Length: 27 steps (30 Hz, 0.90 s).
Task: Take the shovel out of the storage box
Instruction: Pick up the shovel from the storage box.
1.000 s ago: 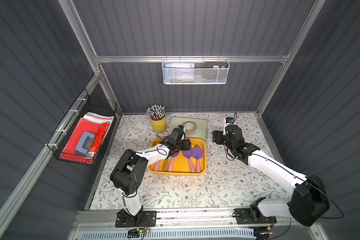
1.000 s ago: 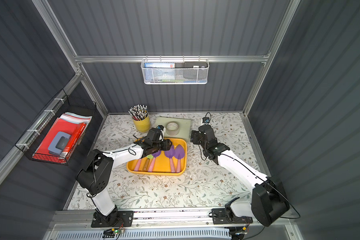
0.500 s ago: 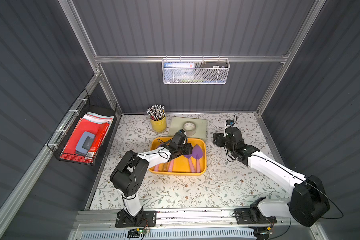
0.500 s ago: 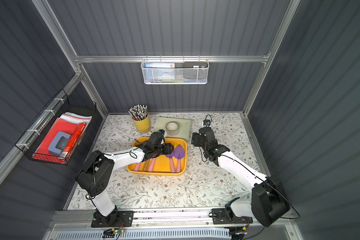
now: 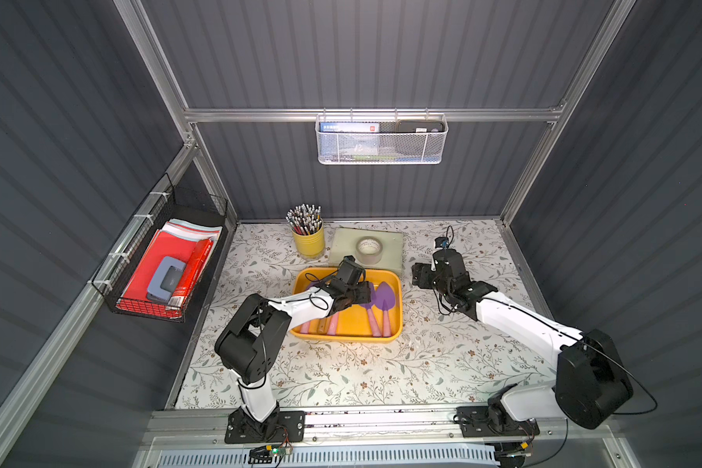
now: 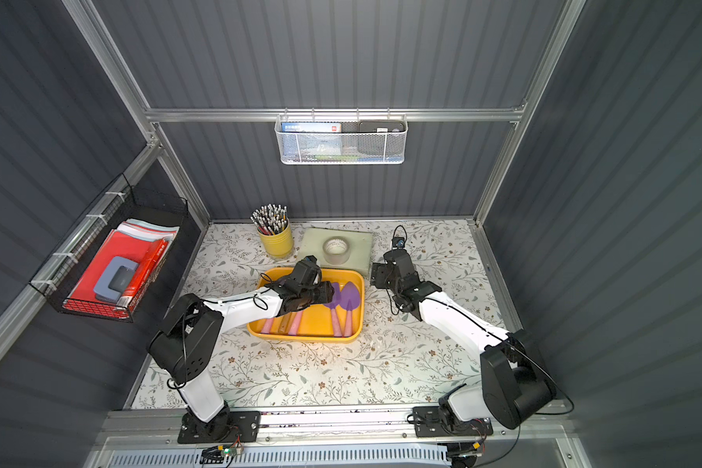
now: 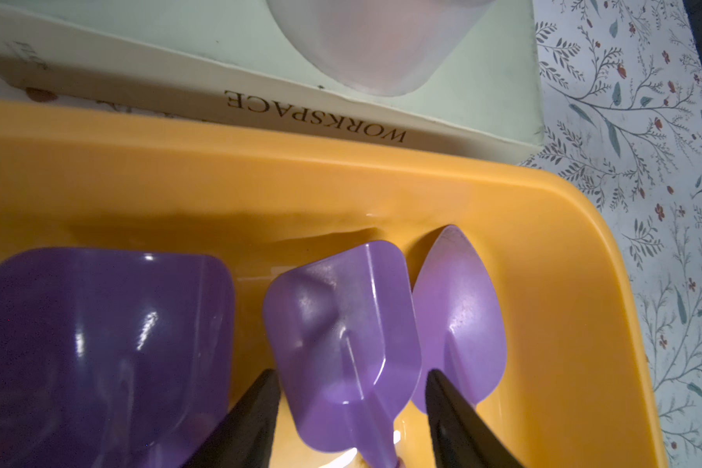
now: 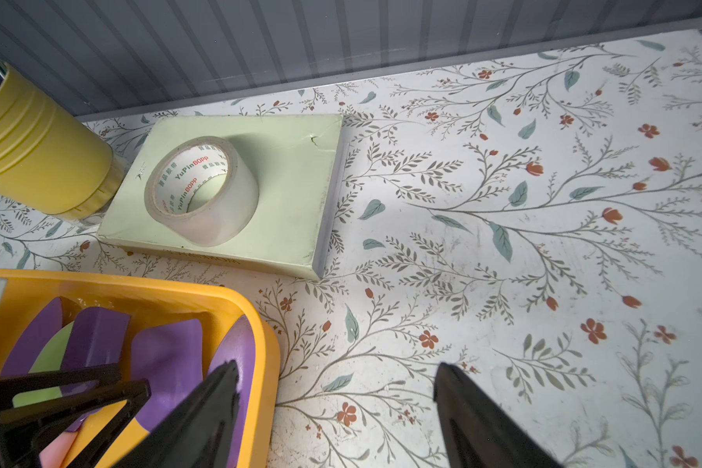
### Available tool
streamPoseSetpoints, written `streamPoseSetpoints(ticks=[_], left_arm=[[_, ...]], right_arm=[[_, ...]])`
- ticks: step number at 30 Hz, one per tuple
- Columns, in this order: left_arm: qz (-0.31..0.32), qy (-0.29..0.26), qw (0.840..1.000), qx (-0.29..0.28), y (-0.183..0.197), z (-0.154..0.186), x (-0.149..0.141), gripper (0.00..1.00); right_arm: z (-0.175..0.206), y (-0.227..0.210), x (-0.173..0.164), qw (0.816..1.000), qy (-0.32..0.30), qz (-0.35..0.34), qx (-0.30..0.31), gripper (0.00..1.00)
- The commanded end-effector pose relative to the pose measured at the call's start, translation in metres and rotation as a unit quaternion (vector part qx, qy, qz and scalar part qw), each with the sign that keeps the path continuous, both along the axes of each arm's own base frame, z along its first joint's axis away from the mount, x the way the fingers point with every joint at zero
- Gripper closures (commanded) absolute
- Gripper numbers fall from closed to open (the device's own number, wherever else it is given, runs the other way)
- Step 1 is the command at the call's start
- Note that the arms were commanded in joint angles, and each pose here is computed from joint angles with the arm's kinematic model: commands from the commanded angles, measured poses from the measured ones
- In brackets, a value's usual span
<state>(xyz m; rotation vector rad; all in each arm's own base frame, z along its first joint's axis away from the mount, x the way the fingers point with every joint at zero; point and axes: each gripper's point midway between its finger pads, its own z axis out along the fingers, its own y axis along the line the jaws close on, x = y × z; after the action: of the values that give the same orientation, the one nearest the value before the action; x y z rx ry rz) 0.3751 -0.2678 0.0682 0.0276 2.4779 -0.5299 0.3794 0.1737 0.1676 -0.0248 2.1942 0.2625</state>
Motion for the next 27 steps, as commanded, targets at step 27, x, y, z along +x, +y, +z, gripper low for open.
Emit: streamPoseSetpoints(ticks=[27], left_arm=[[-0.009, 0.020, 1.000, 0.008, -0.009, -0.041, 0.003, 0.46]], right_arm=[[-0.029, 0.006, 0.000, 0.999, 0.045, 0.012, -0.008, 0.20]])
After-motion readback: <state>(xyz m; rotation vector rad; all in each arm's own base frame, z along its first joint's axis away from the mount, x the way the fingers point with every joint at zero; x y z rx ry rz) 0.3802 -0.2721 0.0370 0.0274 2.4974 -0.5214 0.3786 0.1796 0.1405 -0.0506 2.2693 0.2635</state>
